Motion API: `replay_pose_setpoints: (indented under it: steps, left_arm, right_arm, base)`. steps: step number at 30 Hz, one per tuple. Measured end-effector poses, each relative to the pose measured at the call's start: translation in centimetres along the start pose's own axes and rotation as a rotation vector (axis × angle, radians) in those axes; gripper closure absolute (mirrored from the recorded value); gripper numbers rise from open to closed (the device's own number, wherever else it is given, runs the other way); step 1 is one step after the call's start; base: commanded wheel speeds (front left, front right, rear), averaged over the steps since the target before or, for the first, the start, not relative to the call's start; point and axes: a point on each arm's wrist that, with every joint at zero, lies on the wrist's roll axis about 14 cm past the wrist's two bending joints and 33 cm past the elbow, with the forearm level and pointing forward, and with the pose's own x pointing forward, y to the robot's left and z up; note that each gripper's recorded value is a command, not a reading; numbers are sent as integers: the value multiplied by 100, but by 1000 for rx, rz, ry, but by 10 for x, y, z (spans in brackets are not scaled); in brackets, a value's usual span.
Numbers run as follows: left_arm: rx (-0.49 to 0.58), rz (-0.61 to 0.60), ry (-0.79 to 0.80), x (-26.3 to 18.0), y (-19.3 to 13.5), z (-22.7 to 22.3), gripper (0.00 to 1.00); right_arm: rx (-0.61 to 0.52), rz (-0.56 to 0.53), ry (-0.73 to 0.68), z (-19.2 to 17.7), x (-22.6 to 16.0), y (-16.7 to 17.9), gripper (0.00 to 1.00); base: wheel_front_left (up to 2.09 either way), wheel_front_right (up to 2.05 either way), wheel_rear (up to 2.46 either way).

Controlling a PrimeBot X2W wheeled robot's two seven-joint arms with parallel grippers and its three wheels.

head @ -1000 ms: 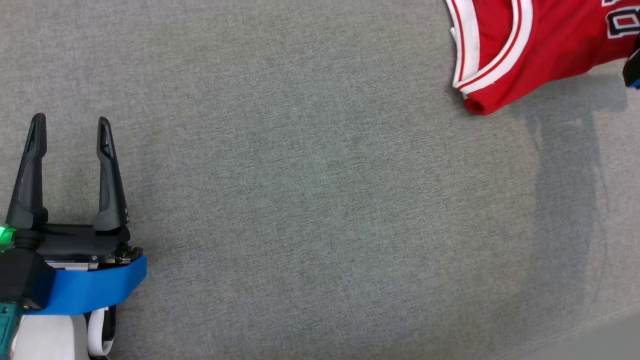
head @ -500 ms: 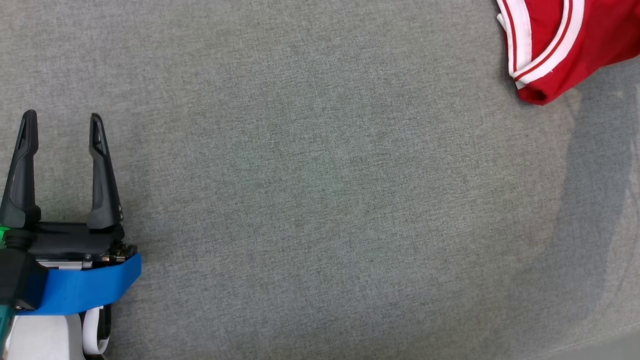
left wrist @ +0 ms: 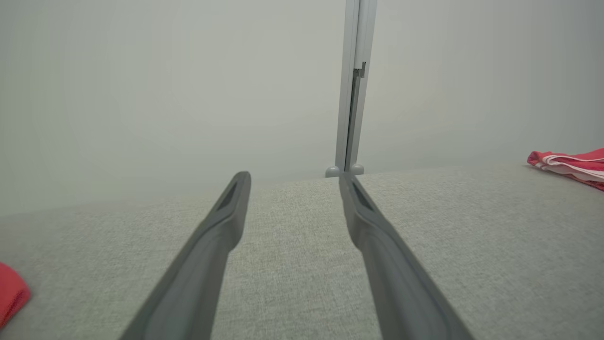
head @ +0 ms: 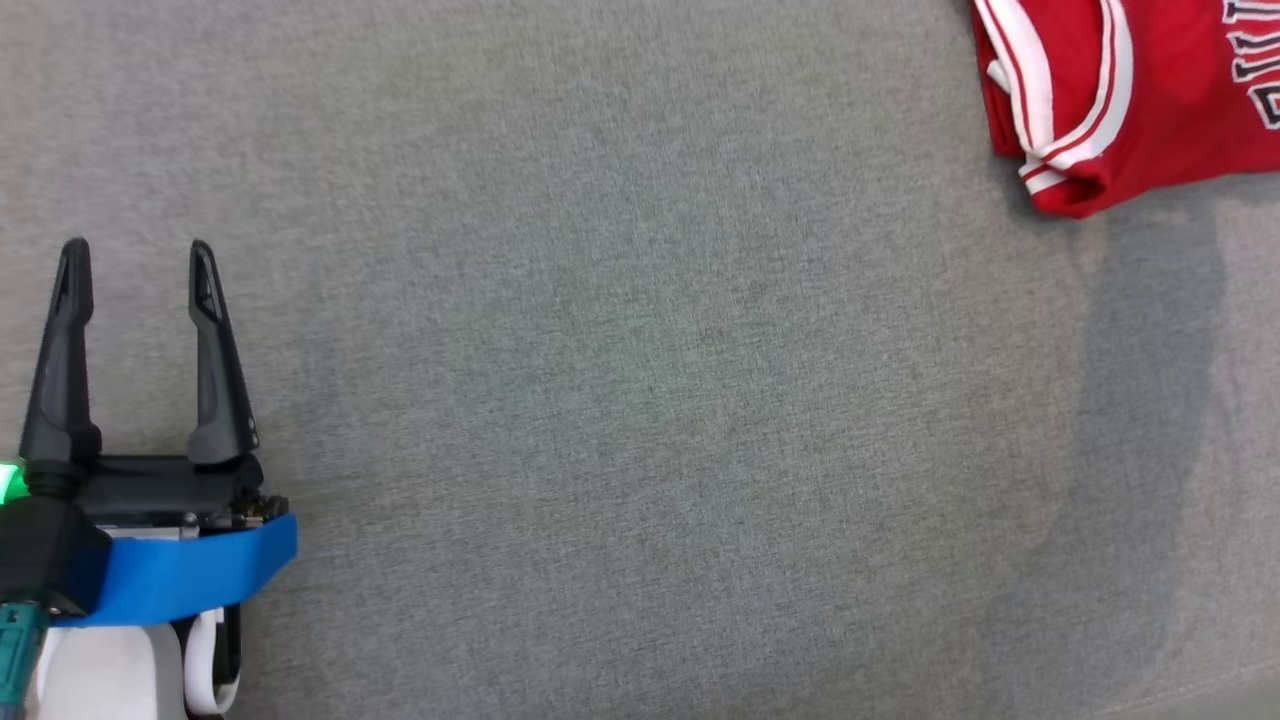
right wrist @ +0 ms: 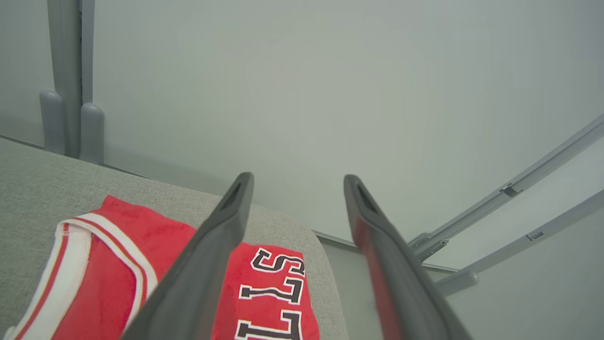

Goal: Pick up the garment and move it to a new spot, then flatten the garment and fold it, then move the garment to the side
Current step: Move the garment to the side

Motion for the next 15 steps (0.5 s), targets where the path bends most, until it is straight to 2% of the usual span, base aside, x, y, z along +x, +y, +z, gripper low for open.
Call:
replay_pose_setpoints:
  steps: [7, 15]
  left_arm:
    - [-10, 58, -21, -25, 7, 28, 0]
    - [-5, 138, -53, -68, 19, 62, 0]
  right_arm:
    - [96, 66, -198, 63, -25, 37, 0]
    - [240, 185, -385, 119, -82, 93, 0]
  base:
    - [0, 0, 0]
    - [0, 0, 0]
